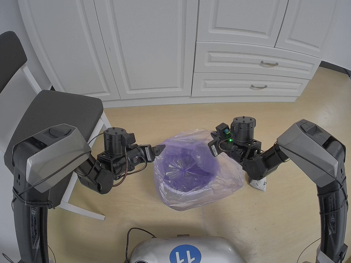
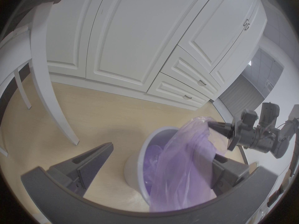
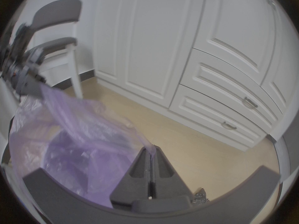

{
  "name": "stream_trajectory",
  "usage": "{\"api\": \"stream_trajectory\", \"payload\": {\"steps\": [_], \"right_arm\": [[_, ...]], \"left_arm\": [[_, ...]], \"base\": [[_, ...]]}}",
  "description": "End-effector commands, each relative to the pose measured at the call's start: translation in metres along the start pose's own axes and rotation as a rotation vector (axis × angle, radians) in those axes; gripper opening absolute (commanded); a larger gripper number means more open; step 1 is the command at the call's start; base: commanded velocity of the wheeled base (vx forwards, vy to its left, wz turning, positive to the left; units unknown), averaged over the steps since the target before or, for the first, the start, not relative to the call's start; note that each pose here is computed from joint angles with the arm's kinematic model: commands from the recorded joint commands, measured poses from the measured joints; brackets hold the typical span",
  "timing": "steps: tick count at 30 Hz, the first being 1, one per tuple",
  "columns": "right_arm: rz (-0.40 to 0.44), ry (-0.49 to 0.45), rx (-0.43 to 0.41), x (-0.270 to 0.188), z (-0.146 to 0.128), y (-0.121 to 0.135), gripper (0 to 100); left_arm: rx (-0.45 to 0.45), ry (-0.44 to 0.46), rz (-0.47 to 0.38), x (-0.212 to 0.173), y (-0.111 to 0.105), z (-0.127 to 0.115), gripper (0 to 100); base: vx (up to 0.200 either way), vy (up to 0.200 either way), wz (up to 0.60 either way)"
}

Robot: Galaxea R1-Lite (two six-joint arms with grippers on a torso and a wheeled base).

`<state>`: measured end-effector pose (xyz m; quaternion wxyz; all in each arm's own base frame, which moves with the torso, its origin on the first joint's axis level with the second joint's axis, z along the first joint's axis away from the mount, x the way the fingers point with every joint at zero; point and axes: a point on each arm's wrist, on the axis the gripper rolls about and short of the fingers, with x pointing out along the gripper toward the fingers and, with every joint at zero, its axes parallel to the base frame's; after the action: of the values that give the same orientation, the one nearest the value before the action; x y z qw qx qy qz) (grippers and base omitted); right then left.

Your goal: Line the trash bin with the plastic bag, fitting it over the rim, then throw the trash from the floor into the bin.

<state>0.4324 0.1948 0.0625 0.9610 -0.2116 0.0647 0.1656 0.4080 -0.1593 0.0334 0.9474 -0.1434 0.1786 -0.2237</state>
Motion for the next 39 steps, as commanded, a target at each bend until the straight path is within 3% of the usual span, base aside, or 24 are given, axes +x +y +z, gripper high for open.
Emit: {"api": "stream_trajectory", "payload": {"steps": [1,5,14,18,21,25,30,37,38,39], "right_arm": [[-0.142,0.015,0.113,0.032,-0.02,-0.004,0],[-0.22,0.022,0.146,0.047,-0.034,-0.009,0],[-0.224,-0.107,0.33,0.049,-0.036,0.006,0],[-0.17,-0.179,0.502,0.036,-0.019,0.022,0],[-0.121,-0.172,0.592,0.017,-0.003,0.026,0],[0.029,-0.161,0.721,-0.026,0.024,0.013,0],[0.125,-0.124,0.754,-0.056,0.036,-0.006,0],[0.068,-0.012,0.695,-0.041,0.008,-0.026,0],[0.062,-0.001,0.694,-0.039,0.005,-0.027,100],[0.059,0.001,0.695,-0.037,0.004,-0.029,100]], "left_arm": [[0.006,0.01,0.044,0.01,0.029,-0.006,100],[-0.002,0.005,0.067,0.021,0.038,-0.01,100],[-0.003,-0.047,0.09,0.029,0.041,-0.005,100],[-0.014,-0.093,0.131,0.031,0.04,0.001,100],[-0.027,-0.103,0.126,0.029,0.036,0.003,100],[-0.019,-0.077,0.11,0.024,0.026,-0.002,100],[-0.013,-0.076,0.093,0.021,0.016,-0.001,100],[-0.011,-0.068,0.09,0.02,0.014,-0.002,100],[-0.01,-0.069,0.089,0.02,0.014,-0.002,100],[-0.01,-0.069,0.089,0.02,0.014,-0.002,100]], "base": [[0.0,0.0,0.0],[0.0,0.0,0.0],[0.0,0.0,0.0],[0.0,0.0,0.0],[0.0,0.0,0.0],[0.0,0.0,0.0],[0.0,0.0,0.0],[0.0,0.0,0.0],[0.0,0.0,0.0],[0.0,0.0,0.0]]}}
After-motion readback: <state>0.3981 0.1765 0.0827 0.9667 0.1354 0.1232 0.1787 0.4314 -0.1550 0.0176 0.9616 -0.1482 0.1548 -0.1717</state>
